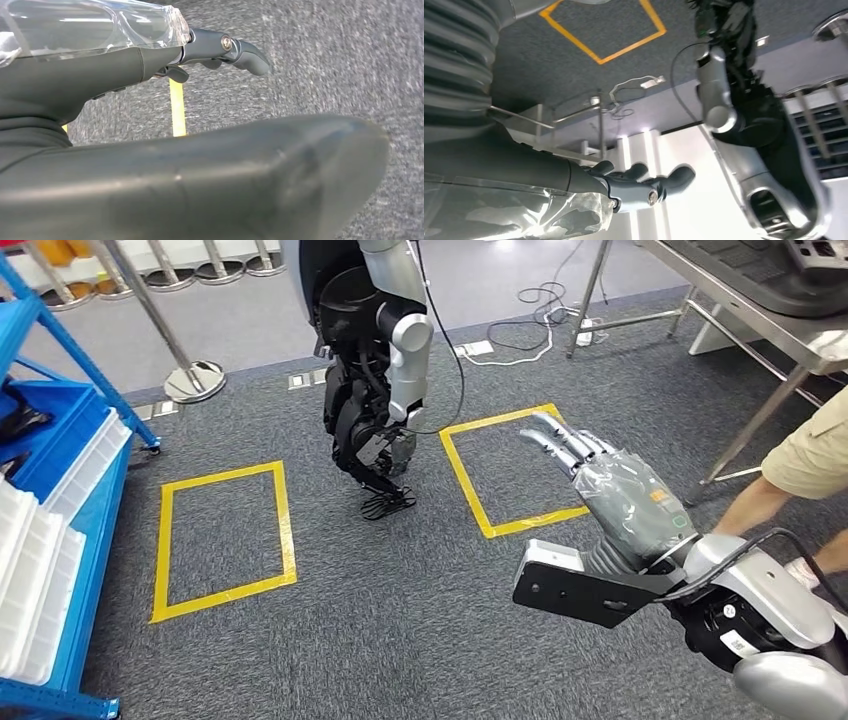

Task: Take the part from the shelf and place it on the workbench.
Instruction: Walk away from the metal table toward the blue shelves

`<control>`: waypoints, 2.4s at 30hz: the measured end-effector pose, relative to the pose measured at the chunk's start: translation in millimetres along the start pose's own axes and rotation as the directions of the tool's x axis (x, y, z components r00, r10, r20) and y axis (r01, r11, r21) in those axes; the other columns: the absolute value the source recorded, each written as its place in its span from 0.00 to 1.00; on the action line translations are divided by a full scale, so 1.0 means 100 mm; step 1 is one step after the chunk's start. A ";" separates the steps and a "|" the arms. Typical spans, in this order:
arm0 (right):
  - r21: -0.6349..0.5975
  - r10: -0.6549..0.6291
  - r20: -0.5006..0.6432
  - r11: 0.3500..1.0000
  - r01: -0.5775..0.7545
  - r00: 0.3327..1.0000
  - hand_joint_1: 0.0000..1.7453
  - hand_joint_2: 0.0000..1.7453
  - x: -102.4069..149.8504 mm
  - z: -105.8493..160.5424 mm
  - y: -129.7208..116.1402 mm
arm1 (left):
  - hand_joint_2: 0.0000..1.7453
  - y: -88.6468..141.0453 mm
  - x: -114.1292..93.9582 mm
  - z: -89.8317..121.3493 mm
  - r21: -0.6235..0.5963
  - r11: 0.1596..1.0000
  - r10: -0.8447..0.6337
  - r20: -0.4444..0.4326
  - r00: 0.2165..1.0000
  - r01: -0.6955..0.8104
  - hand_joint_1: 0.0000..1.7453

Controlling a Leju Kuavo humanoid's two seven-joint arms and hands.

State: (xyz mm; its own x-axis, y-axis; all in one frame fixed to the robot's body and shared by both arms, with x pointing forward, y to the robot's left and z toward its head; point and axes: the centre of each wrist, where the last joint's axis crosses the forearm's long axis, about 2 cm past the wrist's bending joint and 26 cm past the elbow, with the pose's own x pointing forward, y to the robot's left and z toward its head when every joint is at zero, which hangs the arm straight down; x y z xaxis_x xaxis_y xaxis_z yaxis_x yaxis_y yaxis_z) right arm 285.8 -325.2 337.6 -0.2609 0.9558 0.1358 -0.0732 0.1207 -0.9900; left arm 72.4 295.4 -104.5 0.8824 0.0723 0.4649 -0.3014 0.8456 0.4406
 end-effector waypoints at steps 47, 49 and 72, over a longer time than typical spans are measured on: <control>0.018 0.018 0.232 1.000 -0.023 0.973 0.00 1.00 0.65 -0.15 -0.01 | 0.00 0.00 0.04 -0.02 -0.012 1.000 0.021 -0.025 0.999 -0.021 0.00; 0.022 0.016 0.244 1.000 -0.022 0.970 0.00 1.00 0.68 -0.15 0.00 | 0.00 0.01 0.03 -0.02 -0.009 1.000 0.022 -0.025 0.999 -0.022 0.00; -0.017 -0.034 0.345 0.999 0.042 0.938 0.00 1.00 0.98 -0.15 -0.01 | 0.00 0.02 0.00 -0.02 -0.019 1.000 0.015 -0.023 1.000 -0.016 0.00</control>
State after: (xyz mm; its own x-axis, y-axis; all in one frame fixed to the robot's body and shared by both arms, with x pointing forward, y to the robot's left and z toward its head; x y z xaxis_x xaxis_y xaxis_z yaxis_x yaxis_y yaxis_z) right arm 274.7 -227.6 351.4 -0.5747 0.7997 0.1740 -0.0681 0.1652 -0.9839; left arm 72.7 298.6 -104.7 0.8859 0.0975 0.4536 -0.3083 0.8543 0.4185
